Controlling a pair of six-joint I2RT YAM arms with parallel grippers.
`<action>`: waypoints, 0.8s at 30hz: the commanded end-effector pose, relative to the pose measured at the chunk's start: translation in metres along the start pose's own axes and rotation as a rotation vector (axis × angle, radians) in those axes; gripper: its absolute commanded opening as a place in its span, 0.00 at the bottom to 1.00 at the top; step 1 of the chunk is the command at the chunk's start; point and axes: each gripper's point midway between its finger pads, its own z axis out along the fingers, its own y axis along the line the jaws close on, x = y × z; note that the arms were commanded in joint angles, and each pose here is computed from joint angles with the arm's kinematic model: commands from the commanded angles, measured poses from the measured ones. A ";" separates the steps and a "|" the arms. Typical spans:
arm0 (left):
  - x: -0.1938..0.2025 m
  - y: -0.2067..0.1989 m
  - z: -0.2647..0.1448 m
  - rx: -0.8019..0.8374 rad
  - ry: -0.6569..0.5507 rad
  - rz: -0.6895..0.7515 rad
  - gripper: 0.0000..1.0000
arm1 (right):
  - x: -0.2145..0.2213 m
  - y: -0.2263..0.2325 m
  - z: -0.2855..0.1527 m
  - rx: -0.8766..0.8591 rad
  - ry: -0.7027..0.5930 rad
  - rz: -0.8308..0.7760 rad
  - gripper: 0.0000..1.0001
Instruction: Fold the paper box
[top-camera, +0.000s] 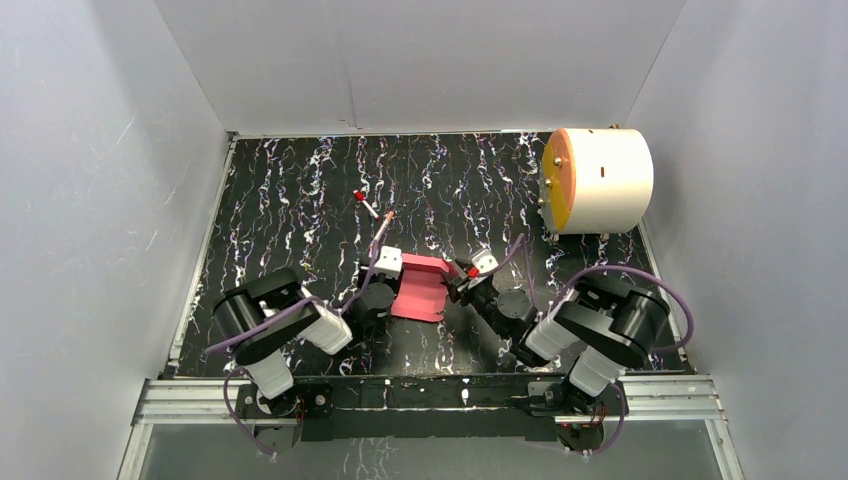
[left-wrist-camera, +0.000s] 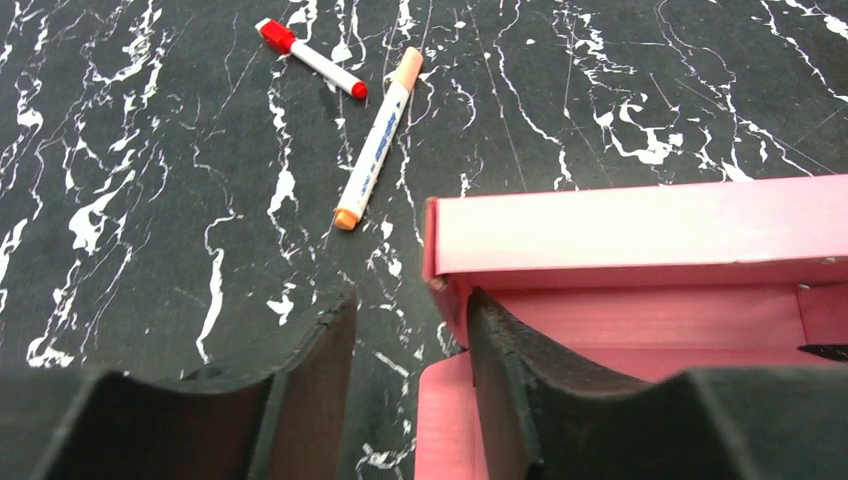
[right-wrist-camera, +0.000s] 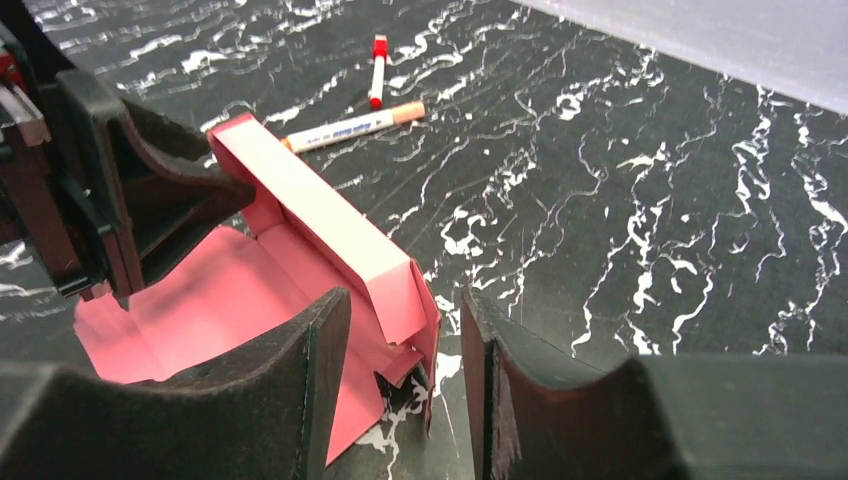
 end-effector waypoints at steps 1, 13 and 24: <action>-0.012 0.014 -0.012 -0.006 -0.017 -0.074 0.46 | -0.032 -0.001 -0.003 0.000 -0.092 0.024 0.54; -0.029 0.007 -0.053 0.144 0.167 -0.338 0.59 | -0.042 -0.001 -0.012 -0.044 0.002 0.043 0.62; -0.074 -0.049 -0.082 0.394 0.330 -0.711 0.75 | -0.022 -0.021 -0.015 -0.076 0.127 0.197 0.60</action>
